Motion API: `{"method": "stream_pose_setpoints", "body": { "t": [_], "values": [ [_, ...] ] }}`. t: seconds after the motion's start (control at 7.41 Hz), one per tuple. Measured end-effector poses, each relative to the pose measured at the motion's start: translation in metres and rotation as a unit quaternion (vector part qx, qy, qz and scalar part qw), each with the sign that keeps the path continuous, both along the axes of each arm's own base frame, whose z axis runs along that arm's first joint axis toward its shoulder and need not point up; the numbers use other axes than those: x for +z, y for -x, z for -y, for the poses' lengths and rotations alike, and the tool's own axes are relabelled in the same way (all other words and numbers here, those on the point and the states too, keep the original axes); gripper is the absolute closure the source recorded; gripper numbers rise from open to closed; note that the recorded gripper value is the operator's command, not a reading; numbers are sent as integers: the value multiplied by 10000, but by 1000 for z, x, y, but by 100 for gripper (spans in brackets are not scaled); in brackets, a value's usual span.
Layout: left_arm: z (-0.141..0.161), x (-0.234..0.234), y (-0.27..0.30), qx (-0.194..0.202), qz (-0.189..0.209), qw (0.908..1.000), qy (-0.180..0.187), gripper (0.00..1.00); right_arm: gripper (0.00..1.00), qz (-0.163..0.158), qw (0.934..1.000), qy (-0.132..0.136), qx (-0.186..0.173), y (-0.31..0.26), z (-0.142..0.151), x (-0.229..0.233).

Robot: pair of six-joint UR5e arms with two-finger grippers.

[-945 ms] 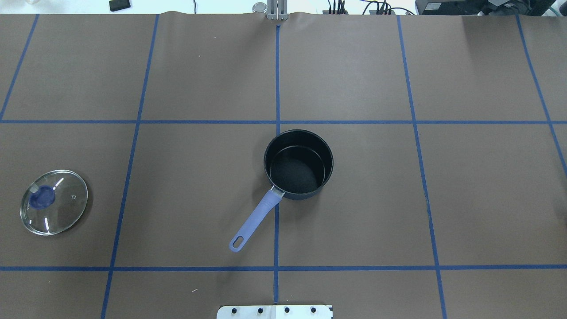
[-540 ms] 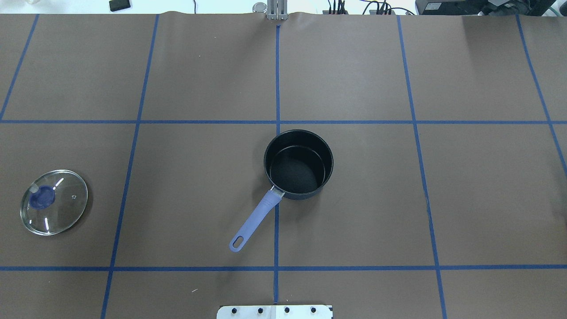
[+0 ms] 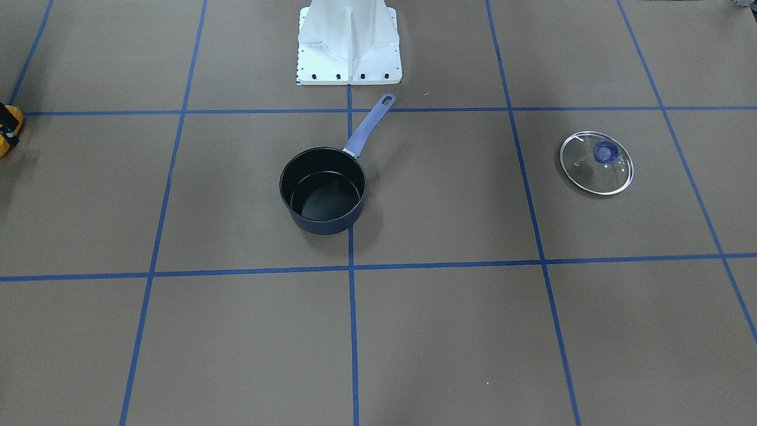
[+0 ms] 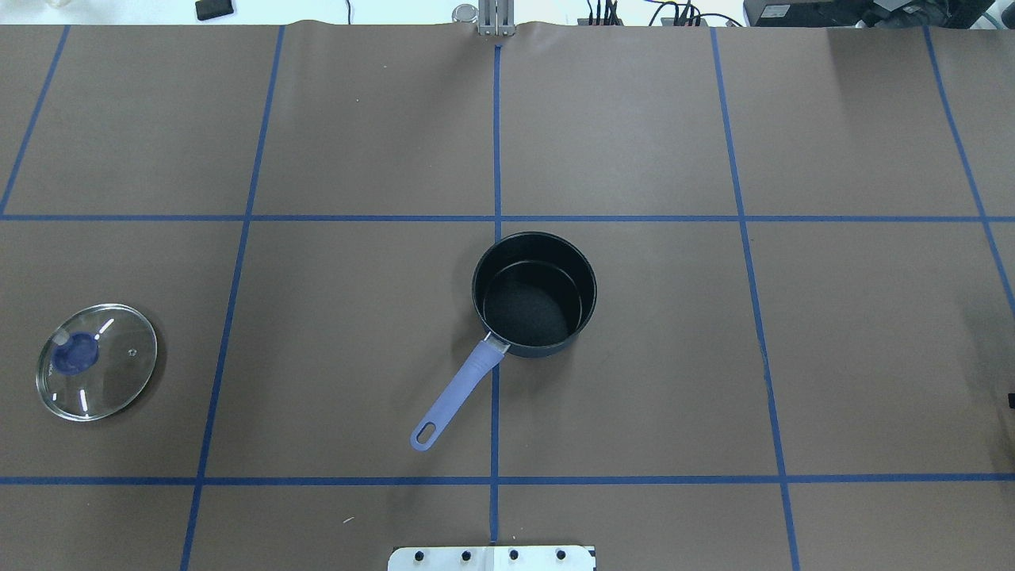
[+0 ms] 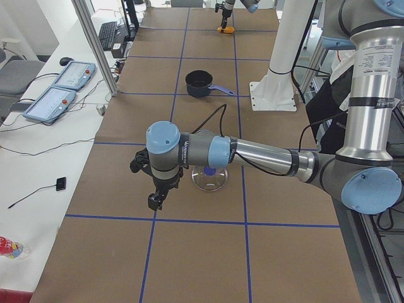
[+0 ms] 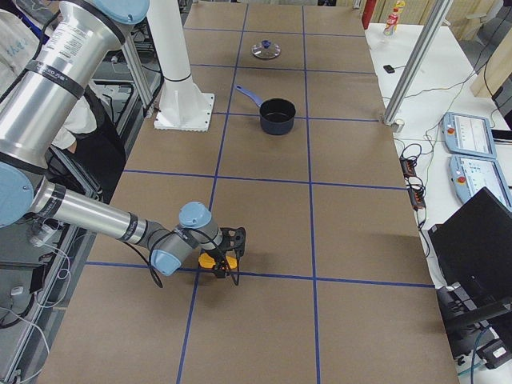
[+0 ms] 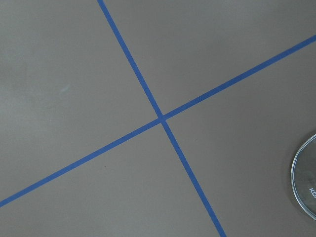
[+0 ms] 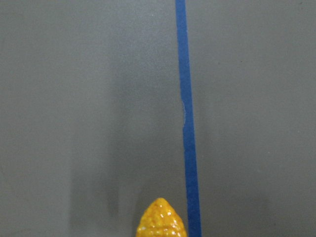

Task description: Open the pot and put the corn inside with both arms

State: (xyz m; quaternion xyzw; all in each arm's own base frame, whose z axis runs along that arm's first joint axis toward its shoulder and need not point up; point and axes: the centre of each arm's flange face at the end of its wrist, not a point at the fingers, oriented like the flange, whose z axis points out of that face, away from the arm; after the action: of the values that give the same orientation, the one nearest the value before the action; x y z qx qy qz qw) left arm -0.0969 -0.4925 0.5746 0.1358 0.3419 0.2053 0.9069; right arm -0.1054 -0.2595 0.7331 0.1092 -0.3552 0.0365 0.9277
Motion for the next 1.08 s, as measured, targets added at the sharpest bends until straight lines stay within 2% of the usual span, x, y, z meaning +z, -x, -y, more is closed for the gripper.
{"method": "stream_pose_setpoints", "body": {
  "t": [0.13, 0.54, 0.81, 1.08],
  "values": [
    [-1, 1, 0, 1, 0, 10000, -3, 2, 98, -13, 10000, -5, -85, 3, -3, 1],
    [-2, 3, 0, 2, 1, 10000, -17, 2, 100, 45, 9997, -101, -232, 9, -4, -10],
    [-2, 4, 0, -7, -1, 10000, 5, 2, 100, 272, 9988, -268, -295, 16, 5, -37],
    [-2, 7, -1, -309, -46, 9989, 353, 2, 100, 607, 9976, -280, -179, 35, 51, -77]
  ]
}}
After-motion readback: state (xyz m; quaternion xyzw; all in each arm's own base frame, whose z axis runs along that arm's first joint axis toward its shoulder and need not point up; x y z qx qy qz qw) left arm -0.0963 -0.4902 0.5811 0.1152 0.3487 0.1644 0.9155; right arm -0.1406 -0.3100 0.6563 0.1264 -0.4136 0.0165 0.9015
